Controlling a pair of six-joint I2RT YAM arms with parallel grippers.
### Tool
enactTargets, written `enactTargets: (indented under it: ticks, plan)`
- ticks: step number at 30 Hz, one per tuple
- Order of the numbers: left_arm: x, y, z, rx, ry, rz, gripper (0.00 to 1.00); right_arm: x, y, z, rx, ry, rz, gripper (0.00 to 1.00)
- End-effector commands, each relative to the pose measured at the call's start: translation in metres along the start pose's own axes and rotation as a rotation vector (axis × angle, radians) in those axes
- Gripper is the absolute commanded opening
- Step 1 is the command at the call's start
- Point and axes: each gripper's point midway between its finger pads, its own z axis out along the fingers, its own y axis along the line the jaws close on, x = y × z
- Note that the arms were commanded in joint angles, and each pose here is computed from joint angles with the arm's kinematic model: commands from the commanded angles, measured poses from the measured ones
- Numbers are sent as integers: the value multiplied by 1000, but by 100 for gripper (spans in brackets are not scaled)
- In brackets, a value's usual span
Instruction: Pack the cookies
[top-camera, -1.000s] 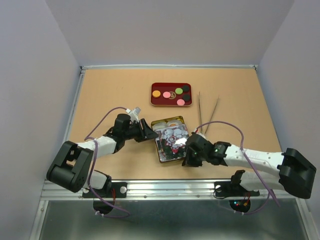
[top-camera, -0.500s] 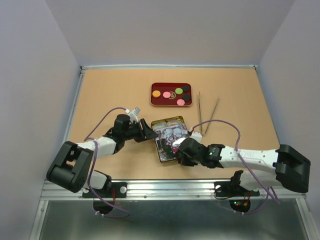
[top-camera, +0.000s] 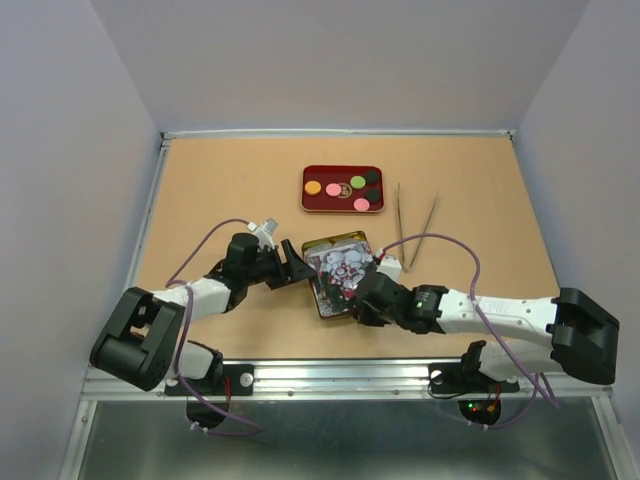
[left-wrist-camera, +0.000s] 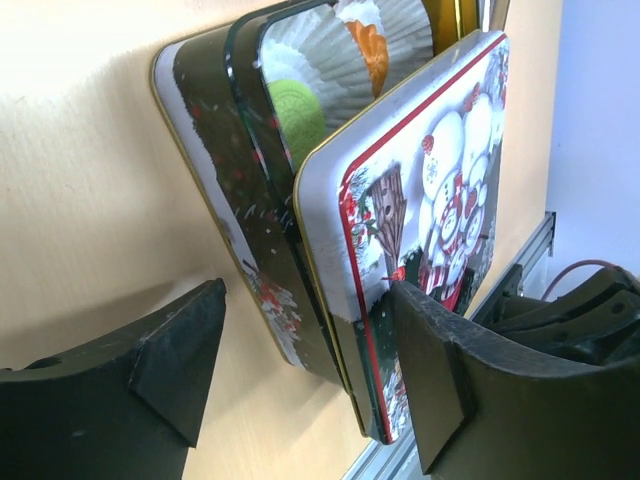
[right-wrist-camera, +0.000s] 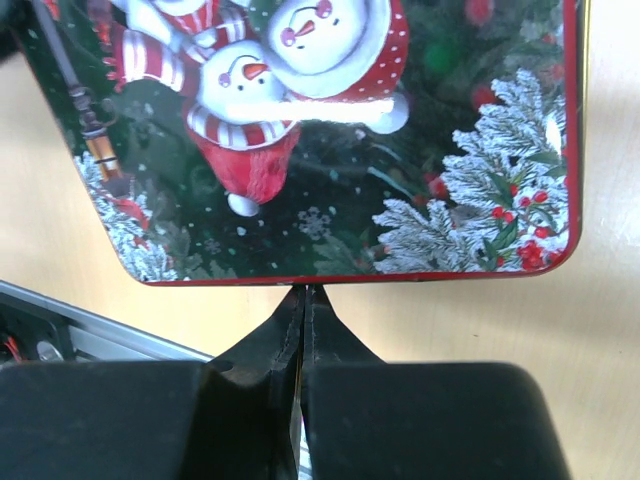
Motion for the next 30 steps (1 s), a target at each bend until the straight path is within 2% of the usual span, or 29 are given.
enactTargets:
  ticks: [1, 9, 19, 30]
  plan:
    - [-1, -6, -5, 24, -22, 30, 82, -26, 26, -6, -53, -89, 15, 0]
    - [-8, -17, -15, 59, -80, 50, 91, -34, 34, -6, -54, -113, -3, 0]
    - [-21, -44, -31, 128, -137, 57, 92, -52, 45, -3, -38, -159, -43, 0]
    - [-22, -45, -32, 126, -141, 66, 92, -70, 53, 0, -31, -181, -75, 0]
